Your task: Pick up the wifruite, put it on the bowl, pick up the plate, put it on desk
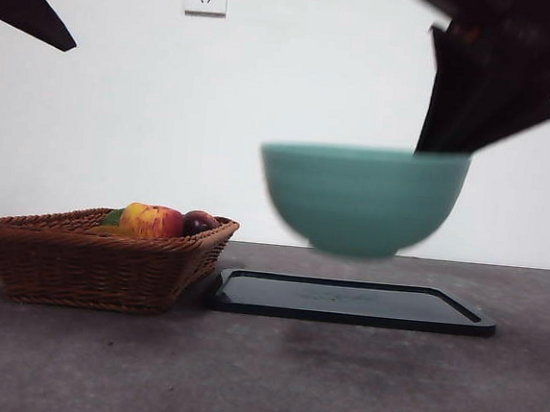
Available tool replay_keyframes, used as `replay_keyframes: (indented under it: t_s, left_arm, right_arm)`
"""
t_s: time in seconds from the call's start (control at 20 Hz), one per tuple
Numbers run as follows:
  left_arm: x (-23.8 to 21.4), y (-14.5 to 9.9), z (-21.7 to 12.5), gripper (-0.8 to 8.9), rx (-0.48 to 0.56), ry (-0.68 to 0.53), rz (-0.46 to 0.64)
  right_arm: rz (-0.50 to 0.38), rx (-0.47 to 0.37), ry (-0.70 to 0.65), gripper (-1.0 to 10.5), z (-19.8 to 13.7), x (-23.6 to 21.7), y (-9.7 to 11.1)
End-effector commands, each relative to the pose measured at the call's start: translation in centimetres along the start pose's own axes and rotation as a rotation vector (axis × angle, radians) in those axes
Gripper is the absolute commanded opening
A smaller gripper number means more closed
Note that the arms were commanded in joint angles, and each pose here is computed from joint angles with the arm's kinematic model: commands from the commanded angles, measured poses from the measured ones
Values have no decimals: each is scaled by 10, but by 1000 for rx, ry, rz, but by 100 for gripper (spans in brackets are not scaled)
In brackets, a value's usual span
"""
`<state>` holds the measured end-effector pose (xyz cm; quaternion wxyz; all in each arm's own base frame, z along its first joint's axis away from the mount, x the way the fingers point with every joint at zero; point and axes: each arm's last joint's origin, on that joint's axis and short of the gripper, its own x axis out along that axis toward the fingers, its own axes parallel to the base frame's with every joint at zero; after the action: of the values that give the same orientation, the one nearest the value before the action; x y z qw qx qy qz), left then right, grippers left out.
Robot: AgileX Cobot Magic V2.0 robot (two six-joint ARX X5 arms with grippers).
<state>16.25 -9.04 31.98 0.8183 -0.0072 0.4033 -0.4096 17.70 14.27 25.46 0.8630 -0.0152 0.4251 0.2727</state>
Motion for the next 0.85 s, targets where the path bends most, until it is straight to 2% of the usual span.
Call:
replay_keyframes:
  t_s: [0.05,0.35,0.65,0.7,0.85]
  left_arm:
    - [-1,-2,3,406,16,-7,-9]
    - [-1,-2,3,406,15,-5,-9]
    - [-1,-2,3,406,14,-3,-9]
    - [-1,-2,3,406,14,-3,-9]
    - [-1,-2,3,406,15,-3,-9]
  right_arm:
    - [9,39,7,14,-7,17,2]
    - [-17,47,96,14,-20,57,-3]
    - [-24,49,116,18,-22,66,-3]
    - [-27,49,115,44,-22,66,-3]
    - [-28,65,114,235,-22,65,-3]
